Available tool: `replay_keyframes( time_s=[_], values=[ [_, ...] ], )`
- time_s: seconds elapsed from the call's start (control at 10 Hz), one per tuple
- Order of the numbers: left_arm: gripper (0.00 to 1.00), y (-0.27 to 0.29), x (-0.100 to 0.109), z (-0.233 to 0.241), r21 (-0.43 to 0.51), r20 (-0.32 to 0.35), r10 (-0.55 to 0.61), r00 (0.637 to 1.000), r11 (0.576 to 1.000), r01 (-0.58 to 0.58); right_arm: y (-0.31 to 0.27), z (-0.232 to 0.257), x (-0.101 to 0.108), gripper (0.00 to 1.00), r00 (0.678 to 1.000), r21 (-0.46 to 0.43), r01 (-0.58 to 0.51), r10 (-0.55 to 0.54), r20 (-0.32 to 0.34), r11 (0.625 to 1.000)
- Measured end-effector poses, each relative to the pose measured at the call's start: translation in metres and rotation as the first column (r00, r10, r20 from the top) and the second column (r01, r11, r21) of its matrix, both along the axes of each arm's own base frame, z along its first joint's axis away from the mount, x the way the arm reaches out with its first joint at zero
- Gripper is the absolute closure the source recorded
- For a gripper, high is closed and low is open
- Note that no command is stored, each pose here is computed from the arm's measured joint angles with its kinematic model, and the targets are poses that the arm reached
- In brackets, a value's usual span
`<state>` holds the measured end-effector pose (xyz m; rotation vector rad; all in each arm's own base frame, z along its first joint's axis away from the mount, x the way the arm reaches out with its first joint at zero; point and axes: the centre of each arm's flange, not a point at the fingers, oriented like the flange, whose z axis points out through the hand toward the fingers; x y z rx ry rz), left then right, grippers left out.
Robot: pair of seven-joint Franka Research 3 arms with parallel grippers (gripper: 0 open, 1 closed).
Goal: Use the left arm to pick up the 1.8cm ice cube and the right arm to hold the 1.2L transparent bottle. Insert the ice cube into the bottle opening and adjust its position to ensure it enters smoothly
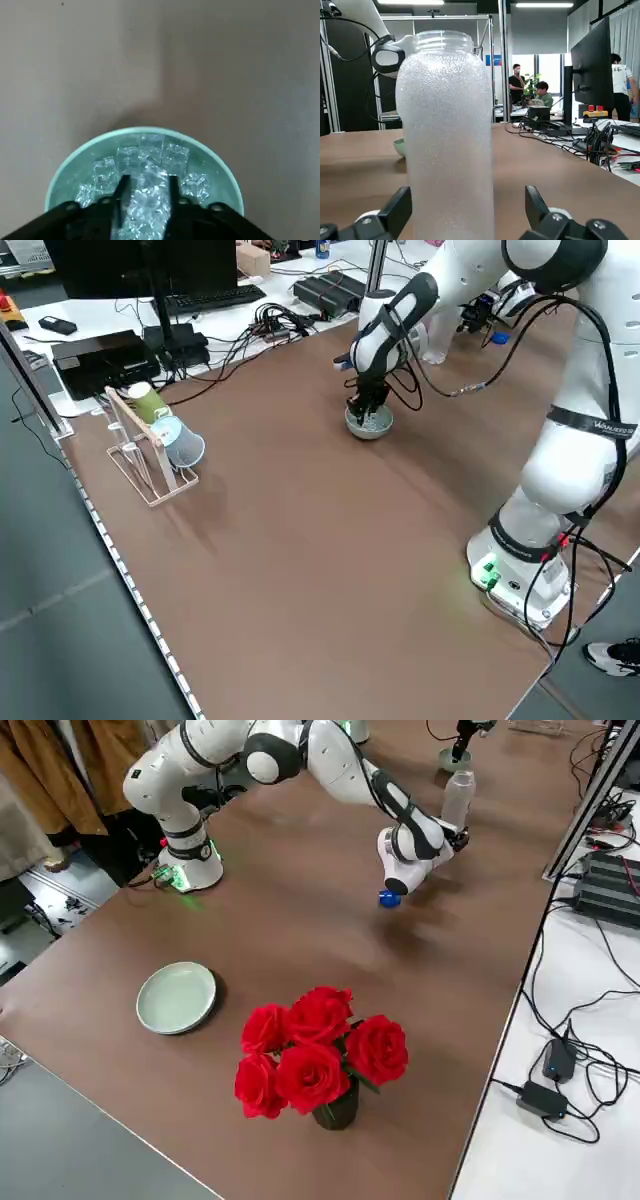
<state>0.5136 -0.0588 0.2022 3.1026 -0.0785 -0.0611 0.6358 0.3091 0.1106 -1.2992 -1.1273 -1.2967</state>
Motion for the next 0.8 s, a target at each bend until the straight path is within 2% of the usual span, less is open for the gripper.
replay_keyframes(
  time_s=[0.1,0.5,0.8],
  values=[
    [0.74,0.000,0.000,0.000,0.000,0.000,0.000,1.000,1.000,0.000,0.000,-0.001,0.000,0.00,1.000,0.000,0.000,0.000,-0.002,1.000],
    [0.74,0.002,0.002,0.006,0.001,0.005,0.004,1.000,1.000,-0.004,0.009,-0.003,-0.006,0.00,1.000,-0.001,-0.014,0.014,-0.005,1.000],
    [0.74,0.003,0.003,0.034,0.007,0.000,0.003,1.000,1.000,-0.003,0.012,-0.006,-0.008,0.00,1.000,-0.003,-0.018,0.018,-0.010,1.000]
  ],
)
